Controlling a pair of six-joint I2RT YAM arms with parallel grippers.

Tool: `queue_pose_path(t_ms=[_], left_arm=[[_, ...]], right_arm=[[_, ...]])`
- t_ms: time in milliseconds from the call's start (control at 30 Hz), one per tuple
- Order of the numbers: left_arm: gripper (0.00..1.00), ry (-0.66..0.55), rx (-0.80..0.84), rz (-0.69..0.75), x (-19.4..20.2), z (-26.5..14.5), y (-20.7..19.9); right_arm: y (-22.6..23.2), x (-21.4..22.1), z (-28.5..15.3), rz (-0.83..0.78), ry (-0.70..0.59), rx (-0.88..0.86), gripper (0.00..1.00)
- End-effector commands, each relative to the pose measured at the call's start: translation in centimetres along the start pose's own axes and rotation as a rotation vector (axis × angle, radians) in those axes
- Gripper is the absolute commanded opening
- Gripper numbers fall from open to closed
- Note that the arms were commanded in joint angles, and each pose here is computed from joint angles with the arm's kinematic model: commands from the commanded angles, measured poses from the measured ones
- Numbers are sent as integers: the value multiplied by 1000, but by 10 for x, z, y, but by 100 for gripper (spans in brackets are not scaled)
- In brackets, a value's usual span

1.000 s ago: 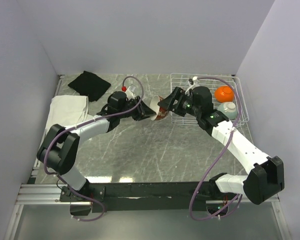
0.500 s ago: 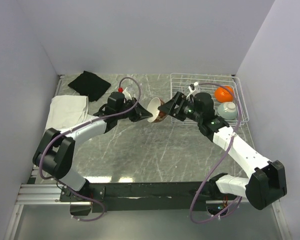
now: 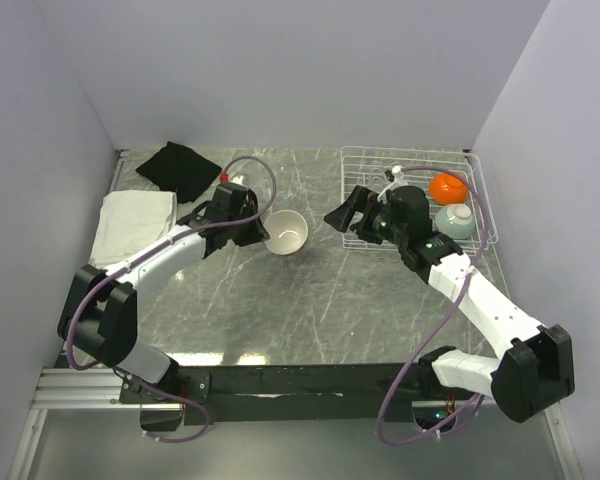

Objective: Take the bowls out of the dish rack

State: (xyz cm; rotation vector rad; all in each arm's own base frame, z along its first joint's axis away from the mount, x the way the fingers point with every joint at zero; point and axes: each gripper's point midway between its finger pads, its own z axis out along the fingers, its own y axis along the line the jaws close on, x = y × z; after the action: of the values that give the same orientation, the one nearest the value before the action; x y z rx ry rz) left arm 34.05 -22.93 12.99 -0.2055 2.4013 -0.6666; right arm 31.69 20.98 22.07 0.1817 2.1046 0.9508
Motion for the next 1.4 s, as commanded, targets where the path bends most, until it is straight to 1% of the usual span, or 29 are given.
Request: queue_pose_path(t_ms=[0, 33, 67, 100, 167, 200, 233, 300, 333, 400, 500, 533, 667, 733, 833, 967, 1000, 1033, 1067, 1133, 1167, 1233, 1267, 1367], left_arm=[[1, -167, 3, 87, -63, -14, -27], [1, -187, 0, 104, -73, -14, -32], [1, -173, -20, 113, -72, -5, -28], [1, -190, -16, 119, -83, -5, -36], [1, -159, -46, 135, -82, 10, -32], [1, -167, -42, 143, -90, 12, -38], [1, -142, -65, 145, -86, 25, -32], [1, -149, -71, 150, -97, 31, -38], [1, -121, -94, 151, -91, 43, -32], [1, -130, -97, 153, -99, 50, -36], [2, -119, -108, 157, -100, 67, -34], [2, -101, -123, 157, -95, 77, -29], [3, -66, -152, 153, -88, 95, -21], [6, -51, -157, 149, -82, 102, -17], [15, -36, -168, 147, -77, 109, -12], [23, -23, -173, 147, -72, 109, -9], [28, -25, -170, 146, -73, 108, -9], [31, -29, -166, 144, -74, 105, -11], [39, -26, -164, 143, -72, 104, -11], [45, -24, -141, 142, -74, 97, -17], [53, -21, -128, 143, -73, 94, -20], [58, -25, -97, 143, -77, 82, -29], [67, -23, -79, 139, -77, 77, -34], [80, -66, -46, 135, -89, 52, -47]], right_arm=[[10, -26, -19, -87, -85, 16, 100], [11, -27, -22, -99, -90, 18, 100], [9, -27, -23, -102, -93, 27, 100], [6, -27, -25, -103, -94, 40, 100], [4, -26, -29, -118, -99, 47, 100], [2, -25, -31, -121, -97, 59, 100], [2, -25, -33, -129, -101, 60, 100], [-2, -23, -37, -130, -95, 74, 100], [-2, -23, -39, -137, -99, 75, 100], [-6, -20, -43, -144, -98, 92, 100], [-9, -18, -48, -155, -96, 106, 100], [-12, -17, -49, -157, -96, 116, 100], [-18, -14, -54, -168, -94, 143, 100], [-20, -14, -57, -178, -96, 153, 100], [-25, -14, -60, -192, -96, 181, 100], [-32, -16, -63, -216, -97, 221, 100], [-35, -18, -64, -225, -101, 235, 100], [-35, -19, -65, -230, -103, 237, 100], [-36, -18, -65, -232, -99, 244, 100], [-38, -22, -66, -245, -105, 258, 100], [-40, -23, -66, -252, -103, 269, 100], [-37, -26, -68, -262, -109, 267, 100], [-38, -28, -69, -271, -114, 274, 100], [-43, -38, -73, -287, -146, 318, 100]])
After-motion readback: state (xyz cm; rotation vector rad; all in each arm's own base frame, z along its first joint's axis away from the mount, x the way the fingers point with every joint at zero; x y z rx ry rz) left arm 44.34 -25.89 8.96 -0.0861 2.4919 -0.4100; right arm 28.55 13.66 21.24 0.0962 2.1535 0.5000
